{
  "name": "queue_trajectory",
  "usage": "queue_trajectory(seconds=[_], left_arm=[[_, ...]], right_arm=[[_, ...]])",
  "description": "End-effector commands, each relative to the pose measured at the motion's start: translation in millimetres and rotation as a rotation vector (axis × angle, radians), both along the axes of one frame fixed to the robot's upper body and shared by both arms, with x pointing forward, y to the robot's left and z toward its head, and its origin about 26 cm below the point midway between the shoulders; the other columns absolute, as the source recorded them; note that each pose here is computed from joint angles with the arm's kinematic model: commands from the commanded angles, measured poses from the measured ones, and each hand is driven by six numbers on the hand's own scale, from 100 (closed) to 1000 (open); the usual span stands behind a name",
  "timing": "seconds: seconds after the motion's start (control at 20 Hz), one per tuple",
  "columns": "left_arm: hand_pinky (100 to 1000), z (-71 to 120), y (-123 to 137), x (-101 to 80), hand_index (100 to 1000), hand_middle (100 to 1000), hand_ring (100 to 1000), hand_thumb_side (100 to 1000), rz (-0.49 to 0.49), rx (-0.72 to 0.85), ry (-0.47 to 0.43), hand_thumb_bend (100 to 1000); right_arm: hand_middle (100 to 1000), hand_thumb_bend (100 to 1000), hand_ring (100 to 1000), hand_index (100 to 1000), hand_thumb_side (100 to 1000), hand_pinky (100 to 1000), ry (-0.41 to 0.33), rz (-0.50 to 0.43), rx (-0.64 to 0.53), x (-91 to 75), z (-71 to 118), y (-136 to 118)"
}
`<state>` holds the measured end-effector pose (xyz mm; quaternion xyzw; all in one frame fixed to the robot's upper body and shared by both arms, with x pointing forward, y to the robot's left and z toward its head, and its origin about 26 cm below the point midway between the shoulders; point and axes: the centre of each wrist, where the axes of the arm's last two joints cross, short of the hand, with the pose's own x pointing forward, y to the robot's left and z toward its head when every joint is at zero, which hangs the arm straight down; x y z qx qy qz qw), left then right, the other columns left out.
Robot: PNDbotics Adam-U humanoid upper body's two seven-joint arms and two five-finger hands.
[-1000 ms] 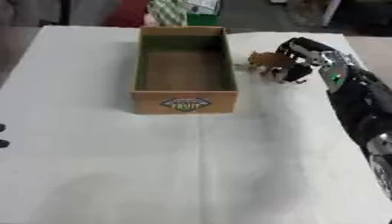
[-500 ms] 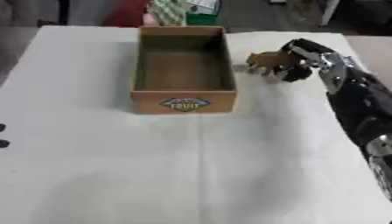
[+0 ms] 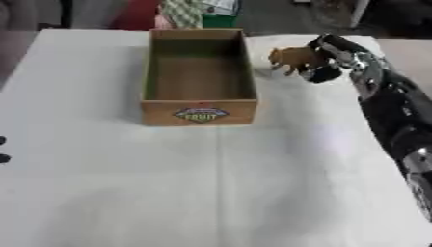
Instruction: Pick up objects on the table and place them in the box.
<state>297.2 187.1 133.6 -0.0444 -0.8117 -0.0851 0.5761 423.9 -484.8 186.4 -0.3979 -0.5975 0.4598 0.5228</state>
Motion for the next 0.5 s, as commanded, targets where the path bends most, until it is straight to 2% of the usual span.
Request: queue_trajectory(seconds=[0.05,0.5], left_arm=[[563,5.7,3,-0.3,755,689,671,699,0.002,0.011,-0.020,196],[564,5.0,3,-0.4,756,691,673,698,-0.004,0.018,-0.018,192]], right_arm=[[306,100,386,363,154,424,-0.081,0.034,-0.004,0.3,36.1,1],[306,100,386,363,149,426,-0.157,0.162,0.026,14.5,70.9,34]])
